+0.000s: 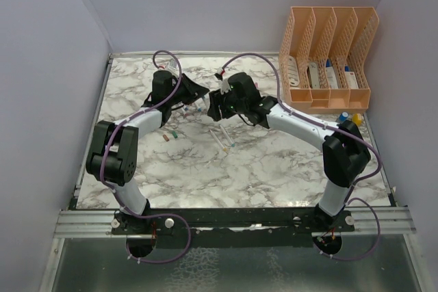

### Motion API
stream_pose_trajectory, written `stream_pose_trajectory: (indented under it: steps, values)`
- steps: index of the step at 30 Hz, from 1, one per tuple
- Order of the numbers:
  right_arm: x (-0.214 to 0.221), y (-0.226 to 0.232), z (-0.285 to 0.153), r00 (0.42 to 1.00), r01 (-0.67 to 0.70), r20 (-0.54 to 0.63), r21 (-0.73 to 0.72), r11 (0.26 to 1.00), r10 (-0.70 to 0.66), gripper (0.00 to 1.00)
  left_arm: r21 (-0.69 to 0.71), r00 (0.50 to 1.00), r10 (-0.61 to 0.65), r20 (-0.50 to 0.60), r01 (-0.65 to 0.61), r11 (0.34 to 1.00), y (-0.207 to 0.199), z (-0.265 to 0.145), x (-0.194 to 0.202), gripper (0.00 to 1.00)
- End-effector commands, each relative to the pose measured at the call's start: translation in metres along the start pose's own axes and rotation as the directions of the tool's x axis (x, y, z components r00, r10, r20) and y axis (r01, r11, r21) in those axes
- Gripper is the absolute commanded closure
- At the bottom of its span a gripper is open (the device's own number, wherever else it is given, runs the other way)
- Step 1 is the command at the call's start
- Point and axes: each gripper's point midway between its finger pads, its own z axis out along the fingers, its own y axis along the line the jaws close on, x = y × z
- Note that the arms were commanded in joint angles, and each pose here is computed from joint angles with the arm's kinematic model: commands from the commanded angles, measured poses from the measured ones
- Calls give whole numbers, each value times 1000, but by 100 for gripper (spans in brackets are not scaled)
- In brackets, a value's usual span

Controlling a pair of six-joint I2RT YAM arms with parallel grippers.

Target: Open the pen caps

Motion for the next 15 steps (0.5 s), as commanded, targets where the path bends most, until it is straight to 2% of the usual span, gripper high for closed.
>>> stream_pose_trajectory:
  steps: [1,6,12,15]
  values:
    - [-26,10,-11,997,16,72,-17,1000,-15,35,28,1000,23,-15,-22,999,-6,-4,5,100]
    - [-24,12,-3,999,16,48,-28,999,-14,29,68,999,43,-3,-43,997,-25,-15,2,100]
    - [-22,15,9,1000,9,22,-50,999,-8,29,92,998,61,-5,-61,994,-37,-22,7,100]
    - [-24,17,14,1000,6,20,-60,998,-5,33,94,998,63,-15,-61,994,-39,-23,12,100]
